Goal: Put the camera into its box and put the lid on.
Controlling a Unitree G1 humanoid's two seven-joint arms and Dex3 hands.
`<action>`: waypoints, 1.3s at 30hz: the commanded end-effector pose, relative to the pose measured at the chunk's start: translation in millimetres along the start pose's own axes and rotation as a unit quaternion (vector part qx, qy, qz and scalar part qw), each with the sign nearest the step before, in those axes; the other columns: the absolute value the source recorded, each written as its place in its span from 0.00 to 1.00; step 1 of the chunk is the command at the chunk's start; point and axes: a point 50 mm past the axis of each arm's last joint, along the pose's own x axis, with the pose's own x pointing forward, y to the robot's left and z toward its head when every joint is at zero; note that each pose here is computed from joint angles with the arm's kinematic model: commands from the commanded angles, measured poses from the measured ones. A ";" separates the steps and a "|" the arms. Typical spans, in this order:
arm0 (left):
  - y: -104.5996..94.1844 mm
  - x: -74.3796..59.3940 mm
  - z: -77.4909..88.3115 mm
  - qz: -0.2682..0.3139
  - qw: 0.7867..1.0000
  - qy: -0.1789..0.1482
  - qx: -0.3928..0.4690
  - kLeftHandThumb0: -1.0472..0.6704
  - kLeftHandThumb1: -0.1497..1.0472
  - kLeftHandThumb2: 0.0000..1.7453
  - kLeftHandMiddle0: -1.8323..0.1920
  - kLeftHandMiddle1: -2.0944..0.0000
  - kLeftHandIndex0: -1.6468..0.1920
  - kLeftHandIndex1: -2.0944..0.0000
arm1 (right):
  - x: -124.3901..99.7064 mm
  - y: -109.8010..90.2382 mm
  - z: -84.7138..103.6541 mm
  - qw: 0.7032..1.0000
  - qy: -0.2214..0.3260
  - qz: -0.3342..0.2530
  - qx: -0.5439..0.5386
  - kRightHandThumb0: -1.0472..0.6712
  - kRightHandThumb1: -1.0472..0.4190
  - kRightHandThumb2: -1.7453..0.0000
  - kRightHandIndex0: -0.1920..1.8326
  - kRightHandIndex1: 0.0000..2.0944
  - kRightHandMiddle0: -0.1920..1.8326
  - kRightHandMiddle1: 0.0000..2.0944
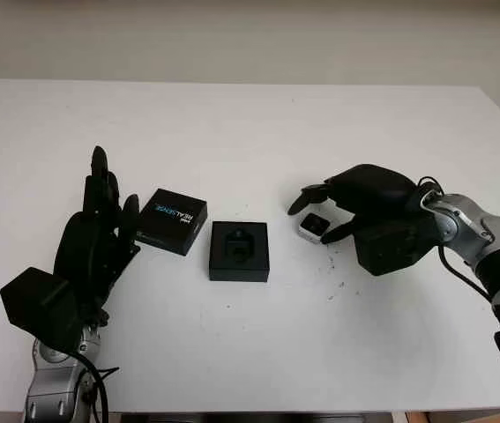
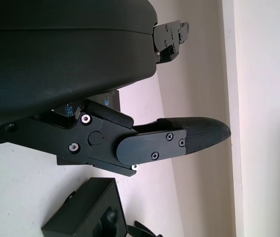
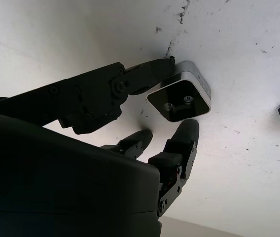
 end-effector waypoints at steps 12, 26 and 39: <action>-1.1 0.4 3.3 0.000 1.000 -0.008 -0.001 0.17 1.00 0.31 1.00 1.00 1.00 1.00 | -7.3 8.8 -11.1 1.000 0.028 0.008 -0.002 0.43 0.09 0.97 0.24 0.59 0.34 0.61; -3.3 -0.1 2.0 0.001 1.000 -0.006 -0.008 0.18 1.00 0.31 1.00 1.00 1.00 1.00 | -10.1 14.1 -13.2 0.998 0.037 0.013 0.051 0.42 0.08 0.97 0.25 0.45 0.31 0.64; -3.1 -1.4 -0.4 0.000 1.000 0.001 -0.002 0.18 1.00 0.31 1.00 1.00 1.00 1.00 | -8.1 18.2 -13.5 0.992 0.045 0.021 0.114 0.38 0.06 0.97 0.31 0.18 0.26 0.75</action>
